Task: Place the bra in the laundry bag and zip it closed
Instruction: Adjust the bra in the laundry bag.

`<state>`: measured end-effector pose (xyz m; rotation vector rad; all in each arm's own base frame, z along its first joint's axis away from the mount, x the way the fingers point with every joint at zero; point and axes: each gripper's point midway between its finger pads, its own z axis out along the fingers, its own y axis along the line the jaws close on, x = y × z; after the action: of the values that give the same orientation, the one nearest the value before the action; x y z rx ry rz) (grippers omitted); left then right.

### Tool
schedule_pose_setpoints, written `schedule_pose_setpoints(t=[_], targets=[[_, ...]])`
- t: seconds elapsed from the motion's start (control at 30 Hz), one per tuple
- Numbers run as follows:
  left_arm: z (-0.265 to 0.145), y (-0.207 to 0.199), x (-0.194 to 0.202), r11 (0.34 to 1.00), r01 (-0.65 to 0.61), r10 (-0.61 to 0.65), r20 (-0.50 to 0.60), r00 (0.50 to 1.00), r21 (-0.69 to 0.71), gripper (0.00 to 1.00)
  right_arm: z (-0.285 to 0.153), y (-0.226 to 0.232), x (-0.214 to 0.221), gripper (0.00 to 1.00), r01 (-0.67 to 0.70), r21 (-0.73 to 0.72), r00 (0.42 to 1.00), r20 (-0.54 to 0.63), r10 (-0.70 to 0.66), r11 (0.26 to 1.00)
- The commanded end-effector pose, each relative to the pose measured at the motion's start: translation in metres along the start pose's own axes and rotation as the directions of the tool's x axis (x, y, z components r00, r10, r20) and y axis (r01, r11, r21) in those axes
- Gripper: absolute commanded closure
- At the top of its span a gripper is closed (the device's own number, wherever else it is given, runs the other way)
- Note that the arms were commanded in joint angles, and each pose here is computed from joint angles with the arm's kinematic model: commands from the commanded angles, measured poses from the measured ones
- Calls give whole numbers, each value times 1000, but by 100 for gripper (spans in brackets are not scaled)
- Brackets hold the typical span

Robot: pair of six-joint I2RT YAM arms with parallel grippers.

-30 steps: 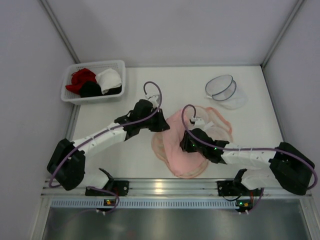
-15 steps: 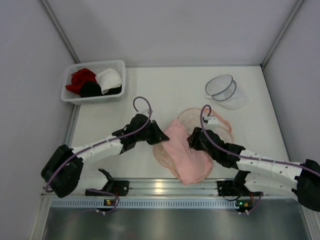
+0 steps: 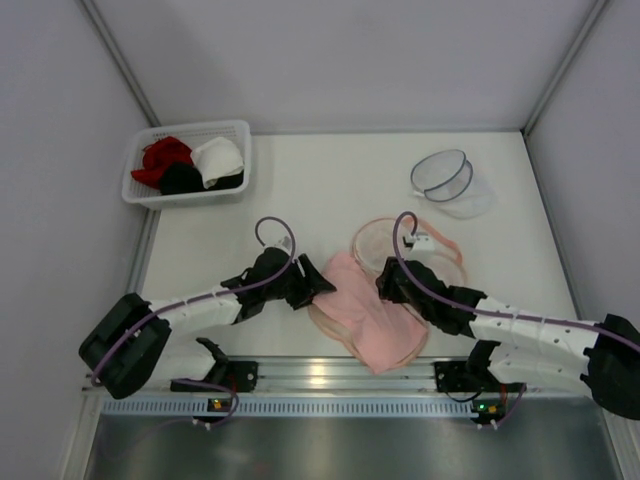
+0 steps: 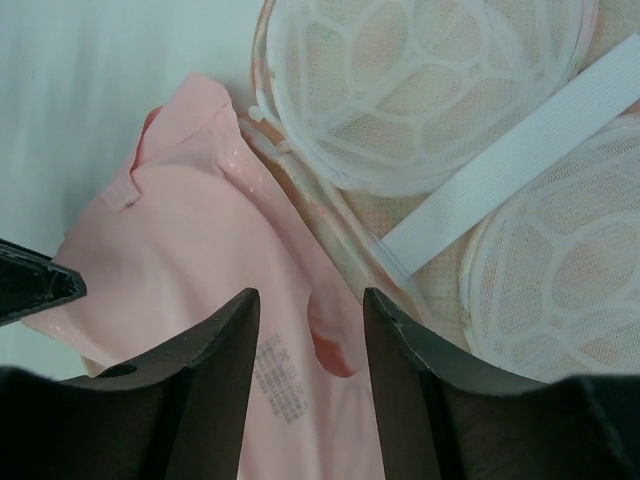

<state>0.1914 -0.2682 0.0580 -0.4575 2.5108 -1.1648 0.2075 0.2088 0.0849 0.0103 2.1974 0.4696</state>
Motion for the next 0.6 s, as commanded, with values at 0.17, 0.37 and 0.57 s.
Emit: schedule_pose_setpoints(t=[0.17,0.37,0.57], targets=[[-17,-21,-33,964,-251,258,95,961,-83,28,-2,18,-7,51,63,-57,998,-10,-63,996],[-34,-50,-74,859,-476,506,172,845,-186,30,-12,14,-5,48,31,-58,999,-24,-33,998],[-7,-41,-66,854,-478,503,94,859,-204,49,-36,1,4,47,-11,-62,997,-79,6,998]])
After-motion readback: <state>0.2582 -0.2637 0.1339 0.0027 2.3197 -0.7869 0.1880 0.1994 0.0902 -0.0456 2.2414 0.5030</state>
